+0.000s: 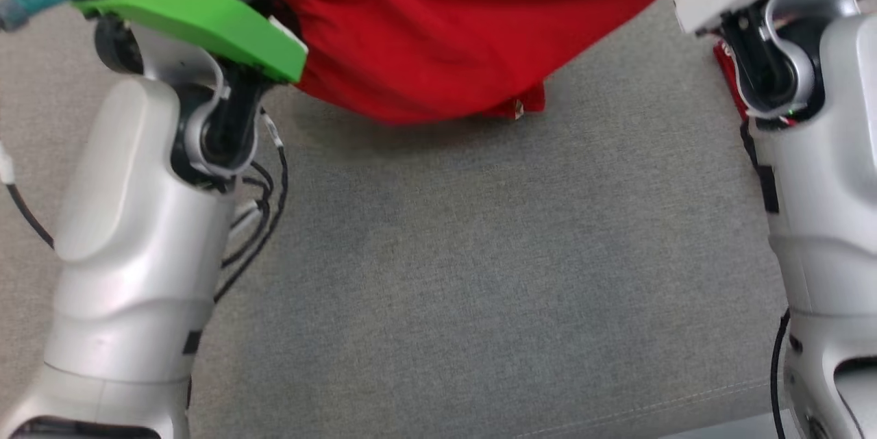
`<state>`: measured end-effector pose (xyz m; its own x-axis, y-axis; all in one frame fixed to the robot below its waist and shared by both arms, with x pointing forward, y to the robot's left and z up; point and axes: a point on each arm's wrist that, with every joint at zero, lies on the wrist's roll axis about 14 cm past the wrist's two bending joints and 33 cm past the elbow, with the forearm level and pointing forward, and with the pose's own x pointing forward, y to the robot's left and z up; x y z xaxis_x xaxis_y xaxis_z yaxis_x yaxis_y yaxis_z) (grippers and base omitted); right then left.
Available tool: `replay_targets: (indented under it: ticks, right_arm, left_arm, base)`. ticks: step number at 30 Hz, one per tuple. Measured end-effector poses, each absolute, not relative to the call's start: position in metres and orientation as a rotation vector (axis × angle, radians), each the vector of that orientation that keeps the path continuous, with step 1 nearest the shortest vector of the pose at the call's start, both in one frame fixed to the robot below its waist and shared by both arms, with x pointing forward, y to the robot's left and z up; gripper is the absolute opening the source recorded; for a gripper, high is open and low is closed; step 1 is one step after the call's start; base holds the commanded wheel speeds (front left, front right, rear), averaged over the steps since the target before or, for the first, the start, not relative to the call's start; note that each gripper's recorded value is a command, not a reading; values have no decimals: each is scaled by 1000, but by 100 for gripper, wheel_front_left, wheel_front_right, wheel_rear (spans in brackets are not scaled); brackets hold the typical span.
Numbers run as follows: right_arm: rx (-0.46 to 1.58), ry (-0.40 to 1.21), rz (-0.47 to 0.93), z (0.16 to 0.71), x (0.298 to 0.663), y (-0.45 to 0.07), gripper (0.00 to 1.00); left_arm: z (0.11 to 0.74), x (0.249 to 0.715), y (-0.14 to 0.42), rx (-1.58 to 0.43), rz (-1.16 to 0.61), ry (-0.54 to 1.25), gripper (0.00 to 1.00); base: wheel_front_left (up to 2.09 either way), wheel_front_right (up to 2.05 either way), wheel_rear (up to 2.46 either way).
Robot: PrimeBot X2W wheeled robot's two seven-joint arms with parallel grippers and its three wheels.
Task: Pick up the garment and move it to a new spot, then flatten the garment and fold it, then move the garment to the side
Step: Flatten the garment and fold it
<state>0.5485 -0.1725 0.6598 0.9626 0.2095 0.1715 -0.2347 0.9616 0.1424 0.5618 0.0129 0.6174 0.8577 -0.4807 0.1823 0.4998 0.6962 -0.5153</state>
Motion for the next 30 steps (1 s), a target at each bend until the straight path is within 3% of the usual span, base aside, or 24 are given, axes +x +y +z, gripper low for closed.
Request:
replay_targets:
  ticks: [4,8,13,17,20,24,30]
  right_arm:
    - [178,-178,236,663,591,-162,0]
    - [159,-338,219,695,622,-162,0]
    - [130,-567,197,730,638,-166,0]
    - [79,-606,189,730,643,-168,0]
    - [37,-536,199,698,648,-168,0]
    - [29,-313,241,604,641,-159,0]
    - [72,61,283,493,584,-161,0]
  left_arm:
    - [611,607,28,-580,-468,-55,0]
    - [627,645,38,-575,-420,-168,0]
    - [649,669,43,-625,-413,-344,0]
    - [651,676,48,-680,-407,-411,0]
    - [616,672,39,-686,-418,-336,0]
    - [538,650,35,-681,-390,-147,0]
    - [465,583,27,-657,-412,93,0]
  base:
    - [0,0,0]
    - [0,0,0]
    - [0,0,0]
    - [0,0,0]
    - [0,0,0]
    - [0,0,0]
    - [0,0,0]
